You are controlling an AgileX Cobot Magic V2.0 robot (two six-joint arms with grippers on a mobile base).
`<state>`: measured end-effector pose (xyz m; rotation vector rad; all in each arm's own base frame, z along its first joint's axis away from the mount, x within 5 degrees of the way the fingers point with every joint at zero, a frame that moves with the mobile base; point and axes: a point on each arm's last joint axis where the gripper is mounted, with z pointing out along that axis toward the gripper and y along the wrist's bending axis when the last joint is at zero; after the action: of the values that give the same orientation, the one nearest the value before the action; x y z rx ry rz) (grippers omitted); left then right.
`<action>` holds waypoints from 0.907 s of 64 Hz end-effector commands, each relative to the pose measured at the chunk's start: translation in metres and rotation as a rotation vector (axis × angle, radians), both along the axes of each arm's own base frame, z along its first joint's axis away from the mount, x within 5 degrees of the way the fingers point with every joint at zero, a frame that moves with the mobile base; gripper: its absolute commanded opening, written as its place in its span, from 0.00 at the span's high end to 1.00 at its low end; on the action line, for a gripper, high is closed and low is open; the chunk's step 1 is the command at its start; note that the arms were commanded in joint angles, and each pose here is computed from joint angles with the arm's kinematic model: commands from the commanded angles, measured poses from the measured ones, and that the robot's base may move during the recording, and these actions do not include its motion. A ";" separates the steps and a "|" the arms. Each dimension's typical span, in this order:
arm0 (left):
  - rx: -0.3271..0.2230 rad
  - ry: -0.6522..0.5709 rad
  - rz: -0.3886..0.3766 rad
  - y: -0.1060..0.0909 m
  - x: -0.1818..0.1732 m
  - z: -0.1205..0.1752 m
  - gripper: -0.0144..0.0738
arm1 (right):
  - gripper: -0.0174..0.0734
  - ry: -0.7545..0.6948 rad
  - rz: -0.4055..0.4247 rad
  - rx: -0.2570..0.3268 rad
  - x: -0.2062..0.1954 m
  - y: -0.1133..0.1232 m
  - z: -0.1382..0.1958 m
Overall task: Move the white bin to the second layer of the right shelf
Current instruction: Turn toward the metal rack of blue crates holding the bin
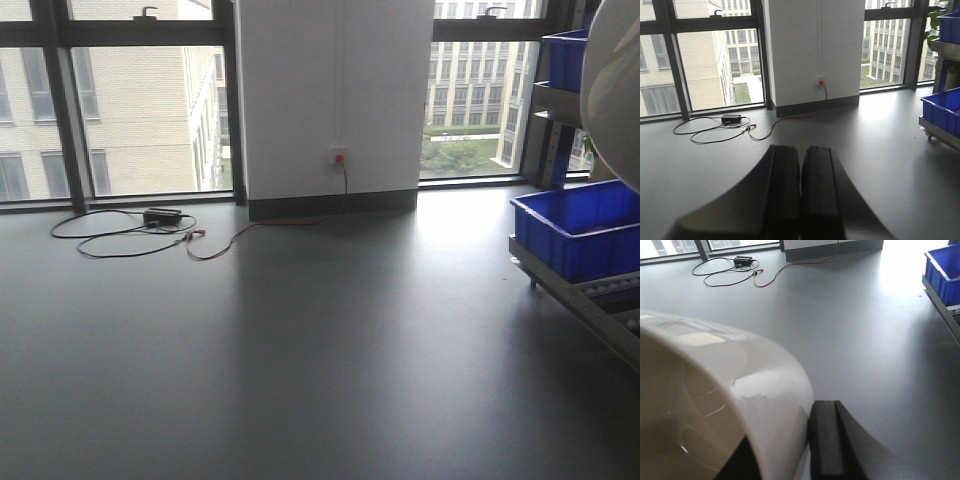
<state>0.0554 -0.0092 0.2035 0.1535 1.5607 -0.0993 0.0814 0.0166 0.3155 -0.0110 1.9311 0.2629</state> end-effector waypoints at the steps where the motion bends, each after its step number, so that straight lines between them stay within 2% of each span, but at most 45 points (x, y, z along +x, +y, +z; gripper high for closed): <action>1: -0.019 -0.059 0.002 0.000 0.000 -0.004 0.74 | 0.77 -0.118 -0.003 0.019 0.003 0.000 0.018; 58: -0.019 -0.059 0.002 0.000 0.000 -0.004 0.74 | 0.77 -0.118 -0.003 0.019 0.003 0.000 0.018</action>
<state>0.0554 -0.0092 0.2035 0.1535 1.5607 -0.0993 0.0814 0.0166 0.3155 -0.0110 1.9311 0.2629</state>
